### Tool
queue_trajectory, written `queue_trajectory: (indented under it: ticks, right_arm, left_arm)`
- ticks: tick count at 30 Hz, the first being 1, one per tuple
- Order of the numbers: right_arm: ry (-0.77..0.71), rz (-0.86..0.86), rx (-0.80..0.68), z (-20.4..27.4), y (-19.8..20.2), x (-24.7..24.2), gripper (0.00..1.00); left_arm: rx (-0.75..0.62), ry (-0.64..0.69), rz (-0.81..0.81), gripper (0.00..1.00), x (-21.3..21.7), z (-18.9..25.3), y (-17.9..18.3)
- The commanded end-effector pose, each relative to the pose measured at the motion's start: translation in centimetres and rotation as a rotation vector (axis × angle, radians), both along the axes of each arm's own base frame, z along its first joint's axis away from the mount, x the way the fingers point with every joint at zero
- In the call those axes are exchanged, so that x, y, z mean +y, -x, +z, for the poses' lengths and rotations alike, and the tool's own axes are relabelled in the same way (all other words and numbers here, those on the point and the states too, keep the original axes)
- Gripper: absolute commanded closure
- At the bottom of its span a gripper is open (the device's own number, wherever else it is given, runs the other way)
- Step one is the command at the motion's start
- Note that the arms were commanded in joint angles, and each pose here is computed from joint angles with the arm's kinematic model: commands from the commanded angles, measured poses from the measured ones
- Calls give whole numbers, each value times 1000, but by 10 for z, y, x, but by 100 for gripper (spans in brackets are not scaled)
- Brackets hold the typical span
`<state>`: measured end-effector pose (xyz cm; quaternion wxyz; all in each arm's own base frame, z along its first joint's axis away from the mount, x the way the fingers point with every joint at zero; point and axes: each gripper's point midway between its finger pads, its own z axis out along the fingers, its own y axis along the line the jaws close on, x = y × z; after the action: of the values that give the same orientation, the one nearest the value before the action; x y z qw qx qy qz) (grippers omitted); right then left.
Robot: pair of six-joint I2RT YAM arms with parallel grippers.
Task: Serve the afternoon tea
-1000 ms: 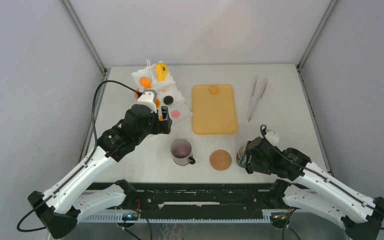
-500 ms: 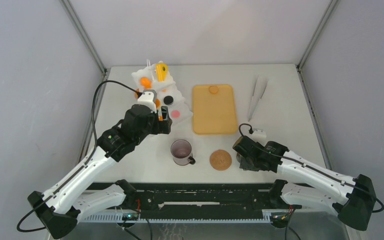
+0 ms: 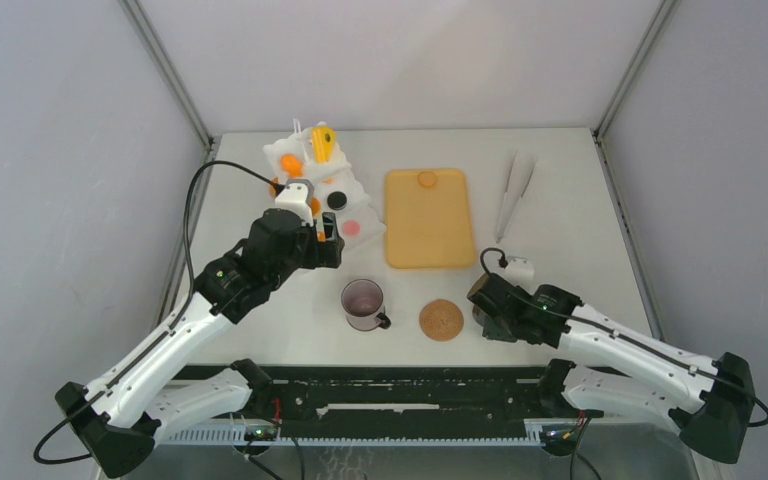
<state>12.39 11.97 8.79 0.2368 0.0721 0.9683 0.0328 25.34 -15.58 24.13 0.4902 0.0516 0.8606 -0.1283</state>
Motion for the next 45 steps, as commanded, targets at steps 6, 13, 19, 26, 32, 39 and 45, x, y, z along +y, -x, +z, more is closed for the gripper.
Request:
queue_trajectory:
  ticks: [6, 13, 19, 26, 32, 39, 45]
  right_arm:
    - [-180, 168, -223, 59, -26, 64, 100]
    - [-165, 275, -171, 43, -17, 95, 100]
    - [-151, 326, -131, 33, -12, 104, 100]
    - [-130, 344, -99, 25, -8, 106, 100]
    - [-139, 346, -81, 24, -4, 105, 79]
    - [-149, 294, -167, 59, -14, 91, 34]
    - [-112, 160, -298, 103, -52, 53, 30]
  left_arm:
    - [-31, 19, 19, 14, 3, 3, -2]
    - [-27, 12, 26, 14, 6, 1, 0]
    - [-25, 13, 31, 14, 7, -1, 0]
    - [-20, 11, 32, 14, 7, -2, 0]
    - [-24, 11, 33, 14, 7, 0, 0]
    - [-40, 11, 39, 14, 9, 7, -2]
    - [-84, 9, 56, 13, 15, 28, -4]
